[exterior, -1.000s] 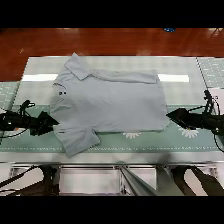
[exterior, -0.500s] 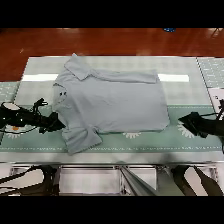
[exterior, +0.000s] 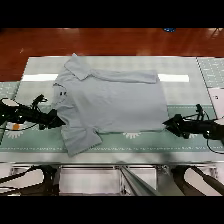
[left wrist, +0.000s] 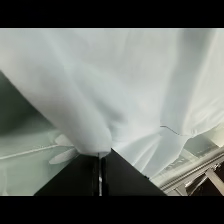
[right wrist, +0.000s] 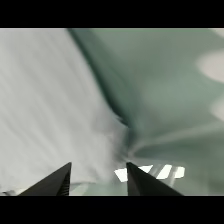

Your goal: Fold the shirts.

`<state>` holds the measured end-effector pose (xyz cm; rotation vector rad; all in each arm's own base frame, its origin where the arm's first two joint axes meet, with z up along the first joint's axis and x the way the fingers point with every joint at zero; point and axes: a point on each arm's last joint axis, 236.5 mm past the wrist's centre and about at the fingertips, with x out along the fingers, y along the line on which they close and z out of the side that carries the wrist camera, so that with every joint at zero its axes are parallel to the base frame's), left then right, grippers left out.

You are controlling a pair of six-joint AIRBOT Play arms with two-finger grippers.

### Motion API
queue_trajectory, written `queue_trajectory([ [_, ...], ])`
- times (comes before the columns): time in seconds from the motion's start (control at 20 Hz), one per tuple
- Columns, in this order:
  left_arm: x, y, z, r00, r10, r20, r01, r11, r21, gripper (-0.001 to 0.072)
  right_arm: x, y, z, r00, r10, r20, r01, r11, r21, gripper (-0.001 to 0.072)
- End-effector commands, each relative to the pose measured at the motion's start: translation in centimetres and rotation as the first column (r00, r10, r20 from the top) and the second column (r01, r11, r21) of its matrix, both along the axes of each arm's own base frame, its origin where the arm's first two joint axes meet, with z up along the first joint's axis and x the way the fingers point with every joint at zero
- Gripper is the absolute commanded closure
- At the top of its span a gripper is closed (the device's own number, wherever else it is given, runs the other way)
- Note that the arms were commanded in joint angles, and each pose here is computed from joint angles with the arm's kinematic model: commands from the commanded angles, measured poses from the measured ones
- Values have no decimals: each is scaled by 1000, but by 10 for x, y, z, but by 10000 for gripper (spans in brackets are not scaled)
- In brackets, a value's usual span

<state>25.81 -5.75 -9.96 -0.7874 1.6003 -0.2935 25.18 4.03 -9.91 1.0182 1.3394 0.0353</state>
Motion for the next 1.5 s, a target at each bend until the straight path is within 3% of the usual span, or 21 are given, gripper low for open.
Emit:
queue_trajectory([
  [0.0,3,2,-1,1000,4,12,-5,1000,9,690,46,19,-11,1000,16,25,-16,1000,17,379],
  [0.05,4,2,-2,1000,8,15,-8,1000,12,689,58,28,-12,998,51,30,-52,998,21,459],
  [0.15,8,4,-1,1000,11,25,-11,1000,19,689,84,50,-3,983,167,78,-169,985,16,688],
  [0.3,43,10,33,990,14,140,-17,1000,22,689,127,69,56,926,307,219,-310,950,-19,691],
  [0.4,88,12,89,950,38,309,-40,999,3,689,160,62,123,871,357,338,-340,934,-110,691],
  [0.55,154,10,225,773,93,627,-70,996,-61,690,195,39,253,739,420,526,-265,900,-346,691],
  [0.7,174,4,370,517,96,851,-46,995,-84,690,181,24,379,600,474,645,-121,850,-512,691],
  [0.9,134,-6,504,204,-36,978,-60,997,49,690,102,19,500,418,543,728,81,776,-626,691],
  [1.05,80,-5,563,44,-184,982,-185,964,189,690,36,12,537,372,564,737,201,726,-658,691],
  [1.15,43,16,581,18,-318,948,-362,882,302,690,-3,6,549,372,561,740,267,699,-664,691],
  [1.3,-22,40,604,7,-402,916,-565,754,335,690,-45,-3,540,439,536,721,285,678,-678,691],
  [1.45,-71,25,613,-50,-448,893,-565,750,344,690,-71,0,518,506,532,679,216,684,-697,691],
])
